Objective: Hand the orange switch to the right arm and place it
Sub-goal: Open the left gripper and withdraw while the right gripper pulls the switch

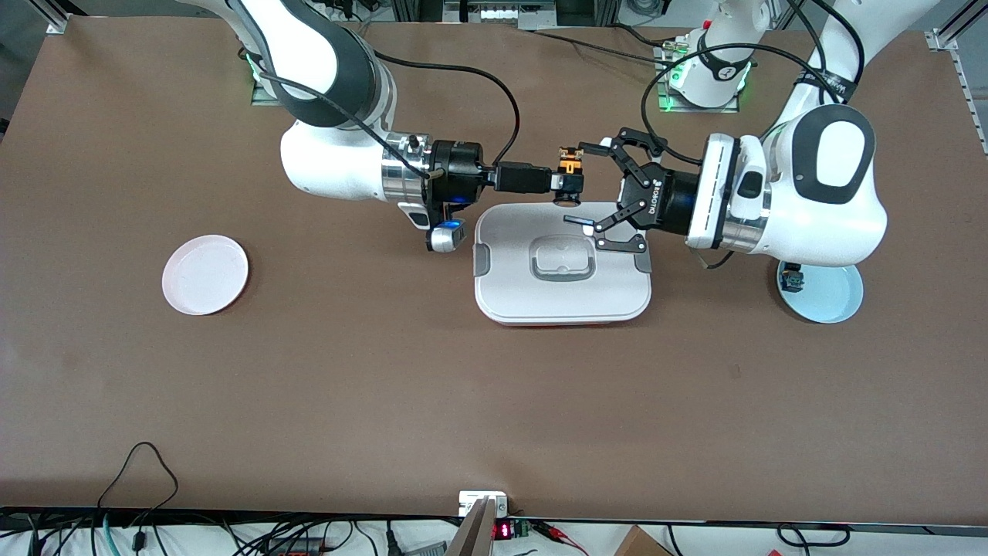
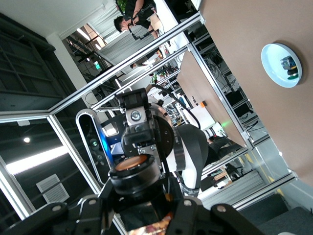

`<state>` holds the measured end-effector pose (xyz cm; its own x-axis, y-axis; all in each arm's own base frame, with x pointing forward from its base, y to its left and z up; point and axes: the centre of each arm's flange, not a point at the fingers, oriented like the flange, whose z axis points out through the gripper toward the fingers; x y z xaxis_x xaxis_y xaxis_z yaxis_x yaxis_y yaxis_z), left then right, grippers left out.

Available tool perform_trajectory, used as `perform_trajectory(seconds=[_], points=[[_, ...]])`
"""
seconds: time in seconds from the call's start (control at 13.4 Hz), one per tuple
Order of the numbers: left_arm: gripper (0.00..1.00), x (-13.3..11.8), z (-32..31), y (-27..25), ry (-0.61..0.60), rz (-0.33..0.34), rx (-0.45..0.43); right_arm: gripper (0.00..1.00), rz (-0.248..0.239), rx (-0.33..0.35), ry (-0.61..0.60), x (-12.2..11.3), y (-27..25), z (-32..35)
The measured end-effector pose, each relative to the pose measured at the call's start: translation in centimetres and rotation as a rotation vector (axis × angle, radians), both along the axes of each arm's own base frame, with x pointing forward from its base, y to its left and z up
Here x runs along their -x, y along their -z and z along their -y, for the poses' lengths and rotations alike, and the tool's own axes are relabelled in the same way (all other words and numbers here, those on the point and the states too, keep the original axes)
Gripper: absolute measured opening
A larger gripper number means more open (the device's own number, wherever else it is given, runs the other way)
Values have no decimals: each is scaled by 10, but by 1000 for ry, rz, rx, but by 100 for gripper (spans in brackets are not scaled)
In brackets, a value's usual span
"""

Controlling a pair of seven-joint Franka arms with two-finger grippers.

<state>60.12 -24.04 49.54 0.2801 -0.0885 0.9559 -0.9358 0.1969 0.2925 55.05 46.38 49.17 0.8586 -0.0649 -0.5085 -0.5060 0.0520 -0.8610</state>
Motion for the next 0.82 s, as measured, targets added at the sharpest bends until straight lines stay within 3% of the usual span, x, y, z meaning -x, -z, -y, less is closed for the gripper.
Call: perform_trajectory(seconds=[0.22,0.45,0.82], points=[[100,-7,-50,1,20,-11,30,45,9,1,1,0,0,0],[100,-21,-142,22,79,40,-90,45,17,2,17,-8,0,10],[100,-38,-256,76,128,99,-169,45,66,-35,-1,-39,7,61]])
